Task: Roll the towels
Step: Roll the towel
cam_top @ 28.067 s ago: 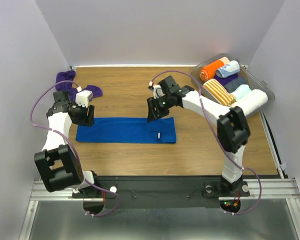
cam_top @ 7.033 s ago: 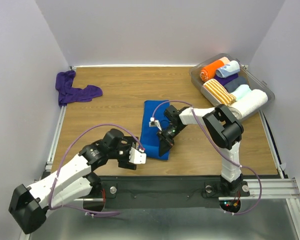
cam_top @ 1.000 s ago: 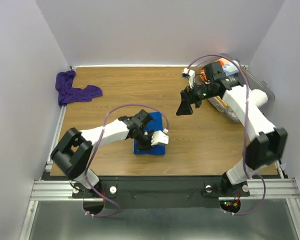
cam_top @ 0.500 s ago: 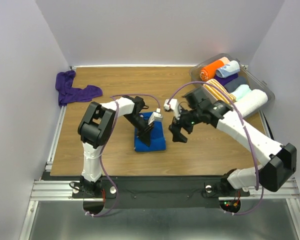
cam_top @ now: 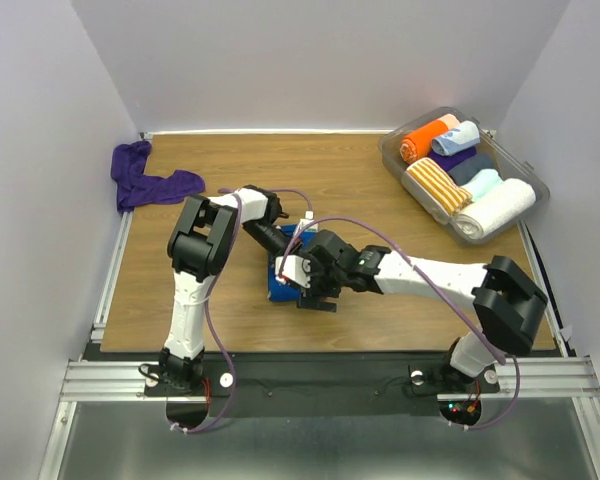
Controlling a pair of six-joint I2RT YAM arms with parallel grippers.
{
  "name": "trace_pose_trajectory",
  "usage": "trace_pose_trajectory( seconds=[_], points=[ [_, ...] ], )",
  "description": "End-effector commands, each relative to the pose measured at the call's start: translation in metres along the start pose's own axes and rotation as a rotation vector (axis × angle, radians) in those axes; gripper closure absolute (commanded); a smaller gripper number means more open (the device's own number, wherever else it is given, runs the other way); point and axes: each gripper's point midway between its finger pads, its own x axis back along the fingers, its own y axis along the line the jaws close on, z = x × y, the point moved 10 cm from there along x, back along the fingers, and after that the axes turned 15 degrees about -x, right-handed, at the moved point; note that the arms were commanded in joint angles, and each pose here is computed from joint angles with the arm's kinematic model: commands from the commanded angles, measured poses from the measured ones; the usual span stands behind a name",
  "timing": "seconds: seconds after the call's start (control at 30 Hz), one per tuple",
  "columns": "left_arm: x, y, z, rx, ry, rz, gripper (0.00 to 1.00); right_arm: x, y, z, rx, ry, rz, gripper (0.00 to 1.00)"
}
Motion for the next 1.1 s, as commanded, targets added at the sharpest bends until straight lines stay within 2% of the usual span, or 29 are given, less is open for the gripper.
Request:
trace_pose_trajectory(
  seconds=[0.0, 0.1, 0.17, 0.2, 0.27, 0.3, 0.33, 0.37, 0.4, 0.43, 0.67, 0.9, 0.97, 1.07],
  points=[
    [0.003, 0.027, 0.02, -0.097, 0.141, -0.075, 0.82, -0.015, -0.005, -0.01, 0.093, -0.076, 0.064, 0.11],
    [0.004, 0.027, 0.019, -0.104, 0.14, -0.072, 0.8, -0.029, -0.006, 0.001, 0.124, -0.046, 0.077, 0.13],
    [0.005, 0.027, 0.019, -0.102, 0.141, -0.075, 0.79, -0.035, -0.006, 0.006, 0.134, -0.036, 0.072, 0.2],
    [0.007, 0.027, 0.017, -0.108, 0.139, -0.08, 0.78, -0.039, -0.005, 0.01, 0.131, -0.023, 0.053, 0.32],
    [0.009, 0.026, 0.015, -0.106, 0.131, -0.085, 0.75, -0.044, -0.003, 0.014, 0.127, -0.009, 0.032, 0.48],
    [0.01, 0.025, 0.012, -0.114, 0.123, -0.089, 0.73, -0.048, -0.001, 0.018, 0.121, 0.005, 0.017, 0.63],
    [0.011, 0.024, 0.01, -0.115, 0.121, -0.091, 0.71, -0.049, -0.001, 0.021, 0.112, 0.013, 0.014, 0.73],
    [0.014, 0.022, 0.008, -0.117, 0.115, -0.095, 0.69, -0.05, 0.0, 0.022, 0.102, 0.018, 0.011, 0.86],
    [0.018, 0.018, 0.003, -0.136, 0.107, -0.11, 0.68, -0.05, 0.001, 0.024, 0.093, 0.023, 0.002, 0.96],
    [0.023, 0.015, 0.001, -0.142, 0.099, -0.121, 0.63, -0.049, 0.004, 0.026, 0.085, 0.02, -0.027, 0.99],
    [0.086, -0.022, -0.023, -0.243, 0.065, -0.318, 0.46, -0.043, 0.014, 0.045, -0.055, 0.116, -0.256, 0.99],
    [0.141, -0.053, -0.013, -0.264, -0.043, -0.49, 0.42, -0.044, 0.007, 0.037, -0.243, 0.156, -0.395, 0.99],
    [0.158, -0.06, -0.001, -0.265, -0.085, -0.569, 0.39, -0.042, 0.003, 0.034, -0.319, 0.18, -0.432, 0.99],
    [0.177, -0.092, 0.0, -0.351, -0.126, -0.746, 0.35, -0.045, -0.005, 0.026, -0.421, 0.2, -0.521, 0.99]
  ],
)
